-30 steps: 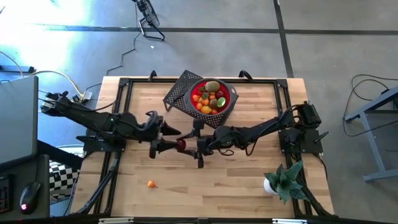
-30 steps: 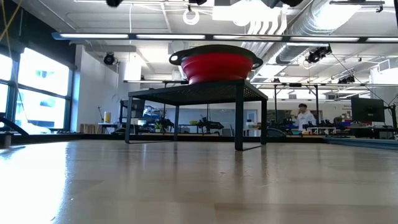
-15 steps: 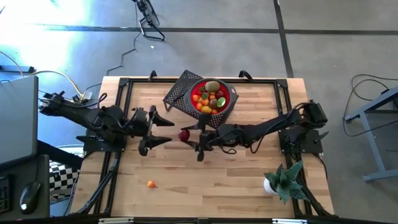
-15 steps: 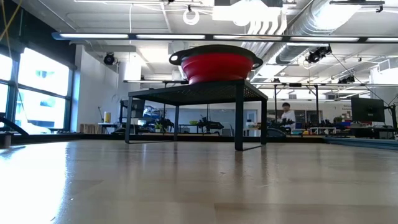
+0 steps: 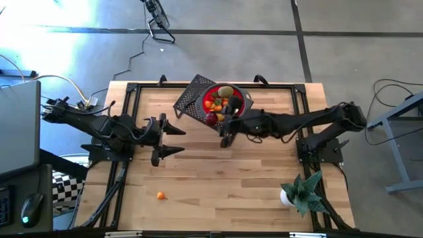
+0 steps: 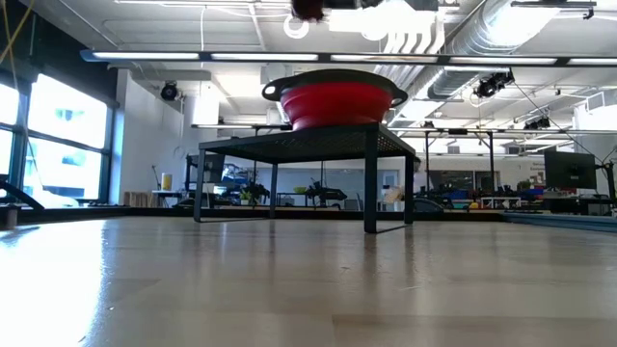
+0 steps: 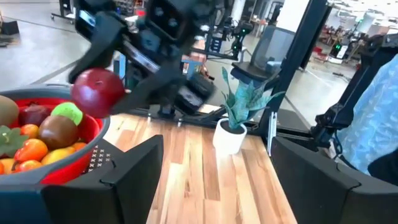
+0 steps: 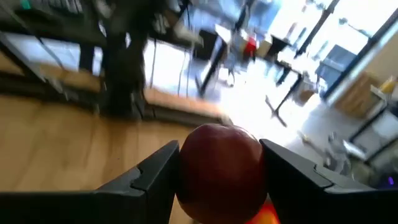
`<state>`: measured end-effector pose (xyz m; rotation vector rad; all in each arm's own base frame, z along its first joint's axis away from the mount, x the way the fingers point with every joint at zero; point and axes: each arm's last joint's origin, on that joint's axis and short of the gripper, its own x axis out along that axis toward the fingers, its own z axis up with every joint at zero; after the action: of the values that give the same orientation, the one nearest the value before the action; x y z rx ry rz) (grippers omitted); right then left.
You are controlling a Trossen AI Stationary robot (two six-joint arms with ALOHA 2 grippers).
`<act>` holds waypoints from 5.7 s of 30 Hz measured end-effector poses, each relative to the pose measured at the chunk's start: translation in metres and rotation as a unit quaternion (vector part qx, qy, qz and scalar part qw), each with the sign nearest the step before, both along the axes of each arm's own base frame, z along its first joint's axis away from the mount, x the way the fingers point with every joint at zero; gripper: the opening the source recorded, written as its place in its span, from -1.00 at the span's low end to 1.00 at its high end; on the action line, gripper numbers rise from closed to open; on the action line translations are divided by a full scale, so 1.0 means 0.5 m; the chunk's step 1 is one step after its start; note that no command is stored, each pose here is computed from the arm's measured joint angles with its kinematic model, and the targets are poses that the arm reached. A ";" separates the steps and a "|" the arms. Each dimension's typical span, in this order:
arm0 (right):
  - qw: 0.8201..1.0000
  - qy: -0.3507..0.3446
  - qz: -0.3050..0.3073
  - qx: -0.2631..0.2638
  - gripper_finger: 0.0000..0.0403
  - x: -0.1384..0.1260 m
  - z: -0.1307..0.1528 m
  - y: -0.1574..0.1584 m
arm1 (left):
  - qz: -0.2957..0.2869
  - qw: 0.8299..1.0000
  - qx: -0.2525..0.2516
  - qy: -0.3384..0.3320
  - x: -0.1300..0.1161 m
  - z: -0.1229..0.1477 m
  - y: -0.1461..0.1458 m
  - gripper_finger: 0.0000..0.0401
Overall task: Pick & Place Fruit
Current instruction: Put the pomegranate into the strainer bowl on the shelf, then put the pear into the strainer bowl on the shelf
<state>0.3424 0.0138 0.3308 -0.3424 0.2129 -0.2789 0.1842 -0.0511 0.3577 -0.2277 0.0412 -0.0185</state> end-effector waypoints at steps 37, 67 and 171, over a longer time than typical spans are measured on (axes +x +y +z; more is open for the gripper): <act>0.993 0.066 -0.056 0.082 0.54 -0.026 -0.028 -0.167 | 0.001 0.999 0.010 0.036 0.022 -0.022 -0.007 0.46; 0.983 0.080 0.112 0.121 -0.75 -0.081 0.019 0.062 | -0.012 0.990 -0.105 0.092 0.019 -0.042 -0.010 0.46; 0.964 0.108 0.136 0.203 -0.85 -0.010 -0.076 0.158 | -0.009 0.825 -0.052 0.563 -0.017 -0.410 -0.325 0.09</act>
<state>0.3376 0.0930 0.2928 0.0082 0.4250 0.0783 0.1756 -0.2136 0.1526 -0.3226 1.2357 0.0994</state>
